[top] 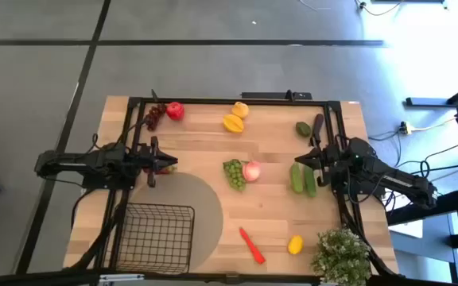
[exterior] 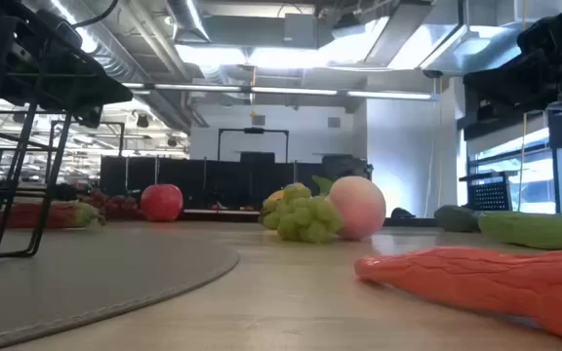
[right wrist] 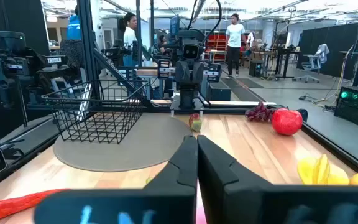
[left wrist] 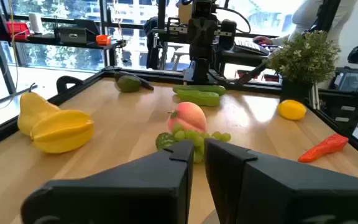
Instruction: Build produce basket
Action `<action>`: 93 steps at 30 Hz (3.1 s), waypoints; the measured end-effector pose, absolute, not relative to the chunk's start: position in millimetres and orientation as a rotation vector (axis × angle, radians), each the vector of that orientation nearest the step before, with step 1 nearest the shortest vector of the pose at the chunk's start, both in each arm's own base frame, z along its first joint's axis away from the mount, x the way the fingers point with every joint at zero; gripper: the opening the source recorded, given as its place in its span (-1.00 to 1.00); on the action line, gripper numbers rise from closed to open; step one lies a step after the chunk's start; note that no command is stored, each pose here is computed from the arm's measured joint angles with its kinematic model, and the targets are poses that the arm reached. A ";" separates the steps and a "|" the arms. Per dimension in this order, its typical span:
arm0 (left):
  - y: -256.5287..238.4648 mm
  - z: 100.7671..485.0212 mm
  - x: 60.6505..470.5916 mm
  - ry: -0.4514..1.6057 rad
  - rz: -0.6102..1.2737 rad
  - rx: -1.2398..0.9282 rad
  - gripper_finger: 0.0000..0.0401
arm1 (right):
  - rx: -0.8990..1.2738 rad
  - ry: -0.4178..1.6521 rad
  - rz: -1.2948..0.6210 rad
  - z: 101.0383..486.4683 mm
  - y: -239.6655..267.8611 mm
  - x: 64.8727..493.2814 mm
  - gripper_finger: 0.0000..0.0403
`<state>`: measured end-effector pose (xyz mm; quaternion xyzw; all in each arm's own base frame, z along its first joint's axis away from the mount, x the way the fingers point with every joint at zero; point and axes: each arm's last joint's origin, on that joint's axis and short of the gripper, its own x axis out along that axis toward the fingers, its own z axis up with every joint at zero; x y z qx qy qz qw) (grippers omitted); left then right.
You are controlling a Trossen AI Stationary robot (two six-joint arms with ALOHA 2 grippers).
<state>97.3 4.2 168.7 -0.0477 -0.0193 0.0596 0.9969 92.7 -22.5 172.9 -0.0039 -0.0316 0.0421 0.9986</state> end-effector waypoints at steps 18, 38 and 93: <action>4.2 168.9 97.3 -0.039 0.120 -0.096 -0.84 | -0.008 -0.063 0.084 172.9 -22.5 92.7 -1.00; 4.2 168.8 97.3 -0.039 0.119 -0.096 -0.84 | -0.008 -0.063 0.084 172.9 -22.5 92.7 -1.00; 6.9 272.8 83.2 0.040 0.219 0.082 -0.84 | -0.030 -0.102 0.163 177.1 -20.1 92.0 -1.00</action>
